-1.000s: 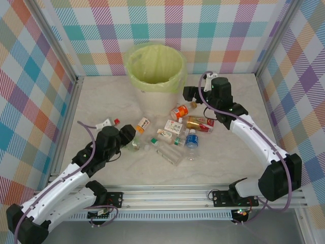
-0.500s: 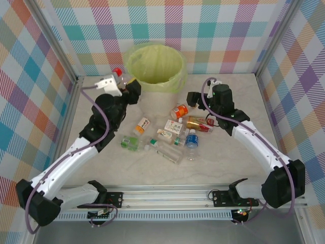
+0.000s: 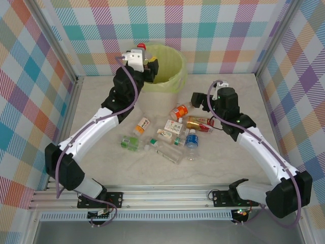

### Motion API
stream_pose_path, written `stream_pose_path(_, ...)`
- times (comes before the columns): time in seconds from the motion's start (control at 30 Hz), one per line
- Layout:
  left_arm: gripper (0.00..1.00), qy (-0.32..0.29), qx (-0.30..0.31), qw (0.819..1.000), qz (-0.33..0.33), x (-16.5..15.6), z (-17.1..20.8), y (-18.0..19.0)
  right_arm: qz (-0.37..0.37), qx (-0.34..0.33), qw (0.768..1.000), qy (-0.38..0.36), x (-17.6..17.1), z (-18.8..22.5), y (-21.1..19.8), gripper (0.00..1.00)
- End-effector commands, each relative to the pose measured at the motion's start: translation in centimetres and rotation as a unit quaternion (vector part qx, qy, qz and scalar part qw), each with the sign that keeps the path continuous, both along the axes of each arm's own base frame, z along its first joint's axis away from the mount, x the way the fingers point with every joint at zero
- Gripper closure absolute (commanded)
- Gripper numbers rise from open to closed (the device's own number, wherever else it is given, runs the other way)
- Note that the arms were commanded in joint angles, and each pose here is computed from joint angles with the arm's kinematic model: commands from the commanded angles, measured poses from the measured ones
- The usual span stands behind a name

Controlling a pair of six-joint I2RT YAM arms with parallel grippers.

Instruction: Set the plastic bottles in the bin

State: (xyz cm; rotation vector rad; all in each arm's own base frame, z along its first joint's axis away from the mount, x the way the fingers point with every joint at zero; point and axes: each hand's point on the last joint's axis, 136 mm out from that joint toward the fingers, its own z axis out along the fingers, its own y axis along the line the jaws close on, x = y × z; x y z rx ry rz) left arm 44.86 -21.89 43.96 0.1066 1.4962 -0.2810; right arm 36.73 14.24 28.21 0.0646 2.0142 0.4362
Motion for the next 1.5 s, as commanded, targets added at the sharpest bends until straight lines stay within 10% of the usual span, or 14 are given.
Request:
stream_pose_path(0.0,0.46,-0.007,0.022,1.000,-0.005,1.4,0.9,-0.2,-0.014,-0.001,1.000,0.002,-0.4,-0.2,-0.8,0.00)
stream_pose_path(0.73,0.24,0.162,0.083,0.982,-0.057,5.9,-10.8,-4.6,-0.005,-0.011,1.000,0.020,-0.5,-1.2,-0.5,0.00)
stream_pose_path(1.47,0.00,0.161,0.006,0.978,-0.133,1.6,-3.2,-5.2,0.081,-0.166,0.975,0.121,-1.7,-9.1,-0.6,0.00)
